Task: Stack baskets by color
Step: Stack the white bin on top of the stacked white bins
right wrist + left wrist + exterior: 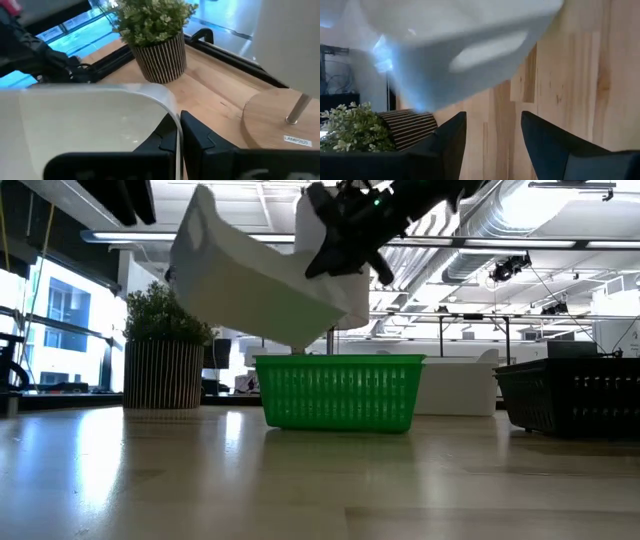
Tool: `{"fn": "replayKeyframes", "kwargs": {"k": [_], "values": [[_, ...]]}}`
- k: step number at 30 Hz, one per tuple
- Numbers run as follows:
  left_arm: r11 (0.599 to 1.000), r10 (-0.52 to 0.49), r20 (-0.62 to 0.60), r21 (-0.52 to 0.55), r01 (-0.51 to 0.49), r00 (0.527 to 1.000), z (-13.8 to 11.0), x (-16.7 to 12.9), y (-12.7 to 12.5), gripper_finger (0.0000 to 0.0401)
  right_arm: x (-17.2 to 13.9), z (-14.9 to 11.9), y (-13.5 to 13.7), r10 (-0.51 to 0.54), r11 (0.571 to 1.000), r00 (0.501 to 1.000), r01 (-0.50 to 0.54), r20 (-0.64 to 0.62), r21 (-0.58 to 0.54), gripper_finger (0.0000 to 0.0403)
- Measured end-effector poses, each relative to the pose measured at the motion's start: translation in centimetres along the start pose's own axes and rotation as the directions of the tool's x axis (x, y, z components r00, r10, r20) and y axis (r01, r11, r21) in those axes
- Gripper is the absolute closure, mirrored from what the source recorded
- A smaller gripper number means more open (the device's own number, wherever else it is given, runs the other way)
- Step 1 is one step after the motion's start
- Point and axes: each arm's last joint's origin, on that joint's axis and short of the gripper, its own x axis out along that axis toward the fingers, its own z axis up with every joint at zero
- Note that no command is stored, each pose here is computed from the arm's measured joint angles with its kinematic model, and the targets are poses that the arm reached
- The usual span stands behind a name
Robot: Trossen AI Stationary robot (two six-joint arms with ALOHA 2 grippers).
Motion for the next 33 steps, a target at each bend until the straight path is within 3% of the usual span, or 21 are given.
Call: {"fn": "replayKeyframes", "kwargs": {"k": [10, 23, 33], "values": [[0.990, 0.009, 0.162, -0.141, 0.014, 0.987, -2.2, -2.9, 3.4, 0.0227, -5.3, 2.6, -0.9, 0.012, 0.999, 0.999, -0.014, -0.043, -0.046, 0.0403], [0.957, 0.005, 0.251, -0.281, 0.068, 0.968, -6.1, -2.4, 5.8, 0.0229, -13.3, 5.3, -3.6, -0.042, 0.998, 0.998, 0.041, -0.037, -0.044, 0.0403], [0.953, 0.014, 0.259, -0.297, 0.065, 0.966, -7.2, -1.0, 5.5, 0.0229, -17.9, 5.9, -8.0, -0.278, 0.959, 0.959, 0.280, -0.052, 0.042, 0.0403]]}}
